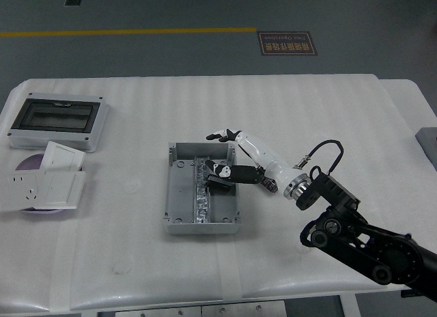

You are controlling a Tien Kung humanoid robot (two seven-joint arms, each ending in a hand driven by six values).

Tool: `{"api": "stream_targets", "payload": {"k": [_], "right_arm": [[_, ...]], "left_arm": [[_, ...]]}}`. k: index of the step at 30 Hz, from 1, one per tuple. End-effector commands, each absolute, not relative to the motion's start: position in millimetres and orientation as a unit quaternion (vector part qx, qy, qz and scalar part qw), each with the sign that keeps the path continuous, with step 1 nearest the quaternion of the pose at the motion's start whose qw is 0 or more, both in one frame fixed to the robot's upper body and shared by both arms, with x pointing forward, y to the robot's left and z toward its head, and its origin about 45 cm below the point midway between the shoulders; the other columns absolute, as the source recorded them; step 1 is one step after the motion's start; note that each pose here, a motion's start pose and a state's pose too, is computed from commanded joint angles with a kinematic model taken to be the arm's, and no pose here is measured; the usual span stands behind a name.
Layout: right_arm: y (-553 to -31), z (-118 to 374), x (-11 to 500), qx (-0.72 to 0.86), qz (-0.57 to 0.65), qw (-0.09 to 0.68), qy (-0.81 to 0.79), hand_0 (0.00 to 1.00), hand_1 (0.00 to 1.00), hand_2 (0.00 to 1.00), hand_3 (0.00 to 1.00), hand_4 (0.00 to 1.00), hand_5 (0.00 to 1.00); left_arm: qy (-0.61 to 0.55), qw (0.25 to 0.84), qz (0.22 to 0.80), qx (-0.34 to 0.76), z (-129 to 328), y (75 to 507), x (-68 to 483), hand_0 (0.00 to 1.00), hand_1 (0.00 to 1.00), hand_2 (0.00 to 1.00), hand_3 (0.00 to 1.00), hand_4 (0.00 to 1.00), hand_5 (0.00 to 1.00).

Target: Pick up the battery,place it into the box

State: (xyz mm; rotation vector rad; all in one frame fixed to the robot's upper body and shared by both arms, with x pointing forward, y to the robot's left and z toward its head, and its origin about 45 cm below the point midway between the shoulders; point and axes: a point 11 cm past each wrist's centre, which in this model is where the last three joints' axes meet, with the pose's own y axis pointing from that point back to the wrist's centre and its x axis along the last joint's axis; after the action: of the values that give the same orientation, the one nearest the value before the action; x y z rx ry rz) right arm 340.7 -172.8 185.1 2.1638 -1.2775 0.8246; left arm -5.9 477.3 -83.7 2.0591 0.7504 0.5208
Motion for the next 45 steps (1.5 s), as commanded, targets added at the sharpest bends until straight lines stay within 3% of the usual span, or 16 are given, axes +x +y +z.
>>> {"api": "stream_targets", "payload": {"k": [11, 16, 17, 45], "right_arm": [[-233.8, 161.6, 335.1, 0.714, 0.343, 0.397, -0.464, 0.998, 0.812, 0.754, 0.781, 0.721, 0.431], [-232.9, 161.8, 327.7, 0.717, 0.335, 0.406, -0.456, 0.998, 0.812, 0.754, 0.781, 0.721, 0.431], [-232.9, 160.7, 327.1, 0.718, 0.334, 0.408, -0.455, 0.998, 0.756, 0.705, 0.744, 0.728, 0.444], [-235.3, 128.8, 319.5, 0.709, 0.32, 0.462, -0.425, 0.998, 0.738, 0.679, 0.727, 0.735, 0.468]], "left_arm": [[0.301, 0.43, 0.212, 0.824, -83.5, 477.9, -5.0, 0.65, 0.59, 0.56, 0.589, 0.553, 0.002], [0.298, 0.431, 0.211, 0.825, -83.2, 478.8, -4.3, 0.65, 0.59, 0.56, 0.589, 0.553, 0.002], [0.298, 0.431, 0.211, 0.825, -83.1, 478.8, -4.1, 0.651, 0.577, 0.558, 0.586, 0.519, 0.002], [0.31, 0.435, 0.232, 0.813, -84.3, 477.0, -2.4, 0.649, 0.558, 0.554, 0.591, 0.491, 0.002]]}}
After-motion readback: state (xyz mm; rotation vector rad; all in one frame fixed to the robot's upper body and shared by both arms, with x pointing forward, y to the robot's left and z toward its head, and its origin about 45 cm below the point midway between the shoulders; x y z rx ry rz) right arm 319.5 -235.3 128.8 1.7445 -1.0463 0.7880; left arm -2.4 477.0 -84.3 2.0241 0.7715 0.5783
